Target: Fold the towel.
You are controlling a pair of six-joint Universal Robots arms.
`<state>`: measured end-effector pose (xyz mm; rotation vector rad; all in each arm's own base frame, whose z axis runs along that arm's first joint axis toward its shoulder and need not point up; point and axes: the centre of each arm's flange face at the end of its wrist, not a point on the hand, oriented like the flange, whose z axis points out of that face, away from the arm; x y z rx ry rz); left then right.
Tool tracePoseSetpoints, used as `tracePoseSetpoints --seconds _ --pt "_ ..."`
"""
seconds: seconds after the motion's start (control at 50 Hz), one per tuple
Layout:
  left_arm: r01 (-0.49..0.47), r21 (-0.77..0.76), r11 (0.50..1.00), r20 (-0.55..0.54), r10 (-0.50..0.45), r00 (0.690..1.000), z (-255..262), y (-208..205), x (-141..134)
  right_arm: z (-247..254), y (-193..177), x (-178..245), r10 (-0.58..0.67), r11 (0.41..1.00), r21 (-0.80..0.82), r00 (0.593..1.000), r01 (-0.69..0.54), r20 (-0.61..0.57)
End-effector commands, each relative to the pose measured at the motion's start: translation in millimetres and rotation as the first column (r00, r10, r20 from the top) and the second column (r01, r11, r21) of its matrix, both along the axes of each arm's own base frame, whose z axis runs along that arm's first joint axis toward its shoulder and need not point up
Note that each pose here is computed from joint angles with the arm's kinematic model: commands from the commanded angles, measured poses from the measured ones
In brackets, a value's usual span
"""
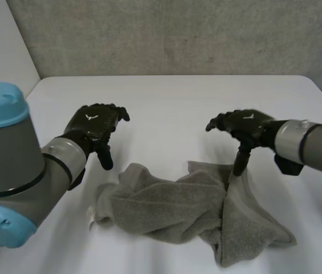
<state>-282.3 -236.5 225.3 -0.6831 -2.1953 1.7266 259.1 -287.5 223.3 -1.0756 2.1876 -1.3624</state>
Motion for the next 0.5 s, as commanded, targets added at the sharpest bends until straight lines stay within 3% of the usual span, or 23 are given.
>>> tracePoseSetpoints --seconds 0.02,0.18,0.5 --pt "0.015 0.107 0.994 0.059 -0.022 0.998 -23 6 -2 -34 6 21 0.030 0.998 0.061 0.997 -0.025 -0.076" --pt "0.003 0.292 0.956 0.156 -0.051 0.986 -53 29 11 -43 19 31 0.077 0.994 0.087 0.993 -0.069 -0.089" --pt "0.008 0.325 0.946 0.176 -0.069 0.982 -62 39 12 -68 41 41 0.188 0.978 0.128 0.956 -0.162 -0.225"
